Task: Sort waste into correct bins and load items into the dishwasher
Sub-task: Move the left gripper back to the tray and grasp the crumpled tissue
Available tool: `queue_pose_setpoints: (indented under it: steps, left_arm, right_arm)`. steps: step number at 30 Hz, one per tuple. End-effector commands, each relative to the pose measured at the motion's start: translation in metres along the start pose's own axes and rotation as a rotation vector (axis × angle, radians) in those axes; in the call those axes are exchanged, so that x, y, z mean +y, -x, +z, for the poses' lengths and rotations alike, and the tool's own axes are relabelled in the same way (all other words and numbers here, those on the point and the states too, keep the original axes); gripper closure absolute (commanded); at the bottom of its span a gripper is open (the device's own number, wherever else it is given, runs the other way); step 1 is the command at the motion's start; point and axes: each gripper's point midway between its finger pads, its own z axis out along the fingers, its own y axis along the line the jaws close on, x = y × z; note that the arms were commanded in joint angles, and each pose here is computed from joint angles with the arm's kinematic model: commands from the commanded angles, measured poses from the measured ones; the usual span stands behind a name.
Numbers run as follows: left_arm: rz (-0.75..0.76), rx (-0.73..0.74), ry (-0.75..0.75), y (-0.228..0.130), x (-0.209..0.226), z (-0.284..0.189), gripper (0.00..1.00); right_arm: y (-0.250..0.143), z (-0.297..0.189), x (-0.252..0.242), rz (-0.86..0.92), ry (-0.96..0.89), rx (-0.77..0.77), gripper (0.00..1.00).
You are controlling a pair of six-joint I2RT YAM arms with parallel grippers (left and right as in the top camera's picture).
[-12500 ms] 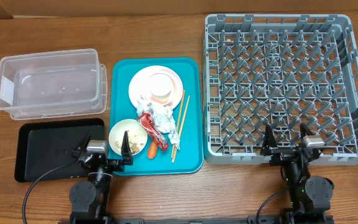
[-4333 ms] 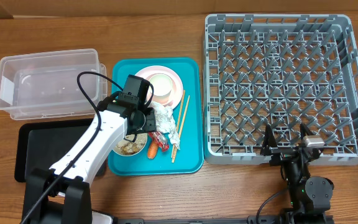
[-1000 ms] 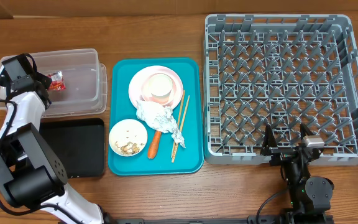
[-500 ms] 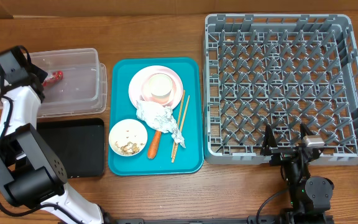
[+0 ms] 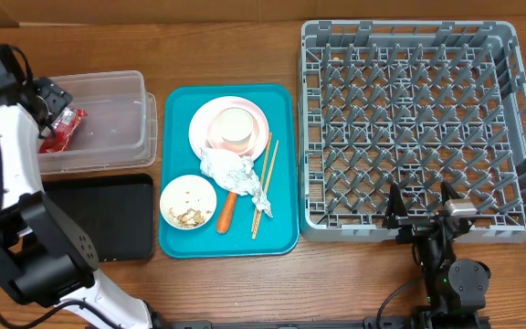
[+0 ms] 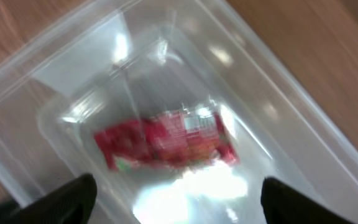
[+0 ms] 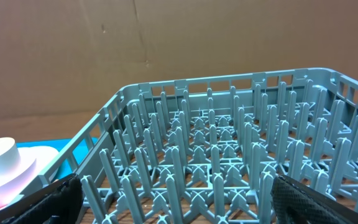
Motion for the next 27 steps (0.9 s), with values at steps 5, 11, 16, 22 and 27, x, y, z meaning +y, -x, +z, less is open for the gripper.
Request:
queue_pose_setpoints:
  steps: [5, 11, 16, 22, 27]
  left_arm:
    - [0.041, 0.38, -0.563, -0.059, -0.088, -0.108, 0.16]
    - [0.154, 0.572, -0.496, -0.12, -0.088, -0.122, 0.14]
    - [0.305, 0.614, -0.334, -0.159, -0.087, -0.125, 0.13]
    - [0.521, 0.603, -0.208, -0.201, -0.1, -0.134, 0.11]
    - [0.677, 0.579, -0.195, -0.235, -0.121, -0.145, 0.11]
  right_arm:
    - [-0.001, 0.0, -0.001, -0.001, -0.003, -0.009, 0.0]
    - [-0.001, 0.0, -0.001, -0.001, -0.003, -0.009, 0.0]
    - [-0.001, 0.0, -0.001, -0.001, -0.003, -0.009, 0.0]
    - [-0.001, 0.0, -0.001, -0.001, -0.003, -0.009, 0.0]
    - [-0.001, 0.0, -0.001, -0.001, -0.003, -0.009, 0.0]
